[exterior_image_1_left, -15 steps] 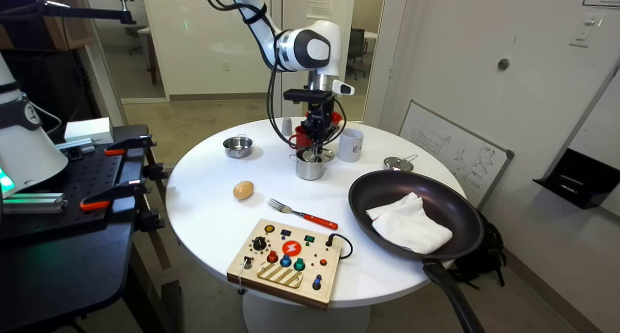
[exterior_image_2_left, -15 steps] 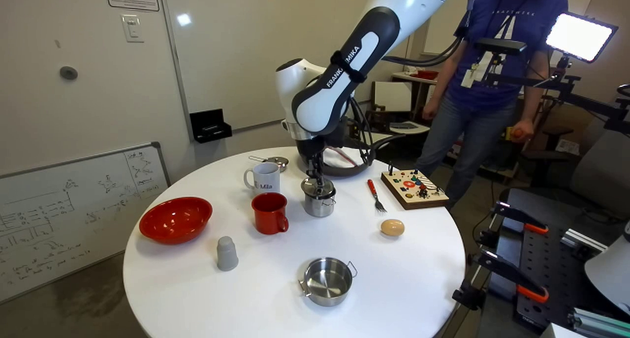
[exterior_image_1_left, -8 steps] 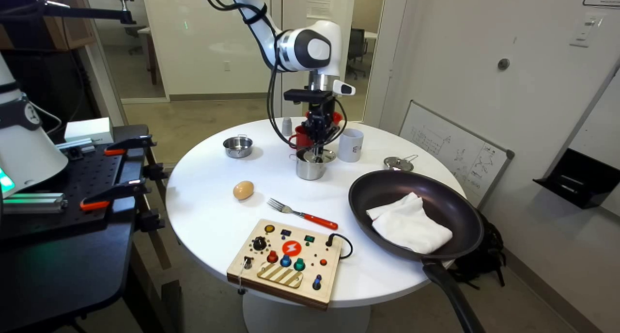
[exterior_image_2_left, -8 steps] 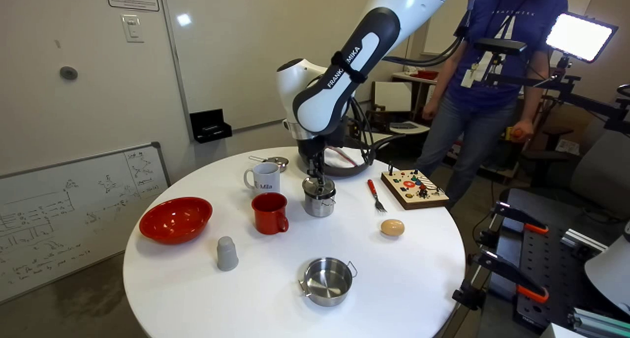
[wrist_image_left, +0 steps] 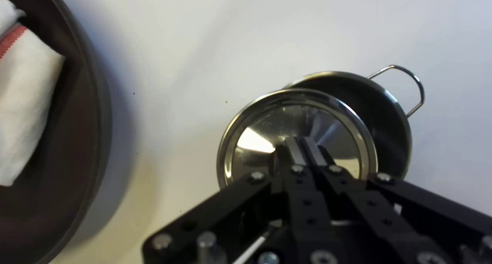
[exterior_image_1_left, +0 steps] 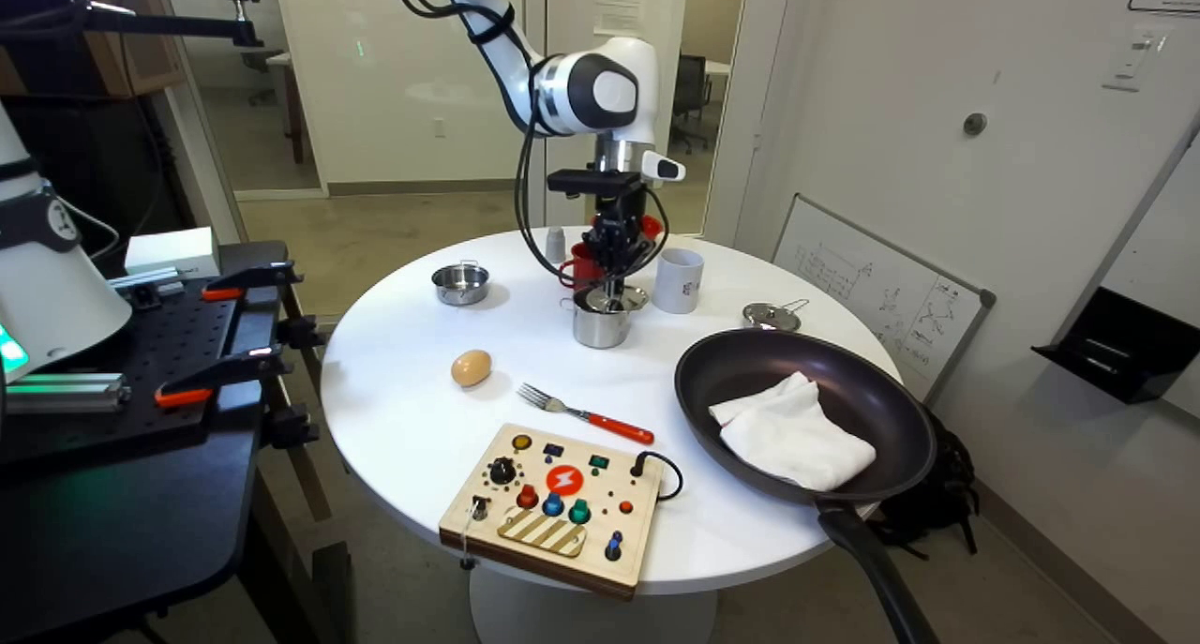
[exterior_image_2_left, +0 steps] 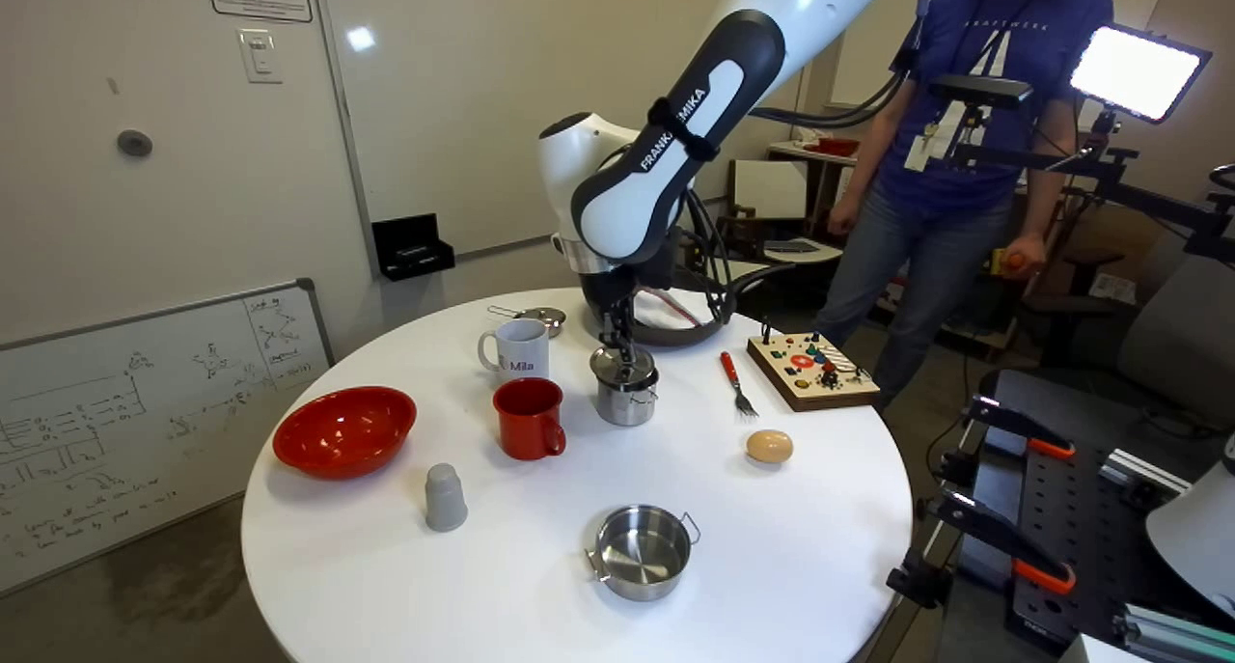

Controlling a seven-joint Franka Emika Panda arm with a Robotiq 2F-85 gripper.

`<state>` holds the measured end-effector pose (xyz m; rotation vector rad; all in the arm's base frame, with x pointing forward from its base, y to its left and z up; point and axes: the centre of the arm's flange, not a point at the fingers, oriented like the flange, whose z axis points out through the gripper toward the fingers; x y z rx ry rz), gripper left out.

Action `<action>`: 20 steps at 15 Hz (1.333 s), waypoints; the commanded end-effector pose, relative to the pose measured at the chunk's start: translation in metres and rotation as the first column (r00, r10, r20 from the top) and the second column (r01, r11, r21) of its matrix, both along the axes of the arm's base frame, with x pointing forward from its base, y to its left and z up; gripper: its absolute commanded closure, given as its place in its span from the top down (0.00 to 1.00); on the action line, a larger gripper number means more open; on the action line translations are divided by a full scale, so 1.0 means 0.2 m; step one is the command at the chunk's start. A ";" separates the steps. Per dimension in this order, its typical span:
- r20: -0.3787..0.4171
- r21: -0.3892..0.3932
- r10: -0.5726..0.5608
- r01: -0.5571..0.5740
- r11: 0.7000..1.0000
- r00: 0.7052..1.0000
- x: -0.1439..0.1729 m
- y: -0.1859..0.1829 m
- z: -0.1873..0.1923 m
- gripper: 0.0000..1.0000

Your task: Put the silver lid on the silver pot in the middle

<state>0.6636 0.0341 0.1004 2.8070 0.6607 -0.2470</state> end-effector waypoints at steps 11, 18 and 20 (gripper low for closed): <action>-0.008 -0.033 -0.041 0.041 0.999 0.999 -0.10 0.05 0.03 0.04; -0.019 -0.048 -0.033 0.032 0.998 0.999 -0.10 0.05 0.02 0.30; -0.017 -0.053 -0.028 0.027 0.998 0.999 -0.10 0.05 0.02 0.43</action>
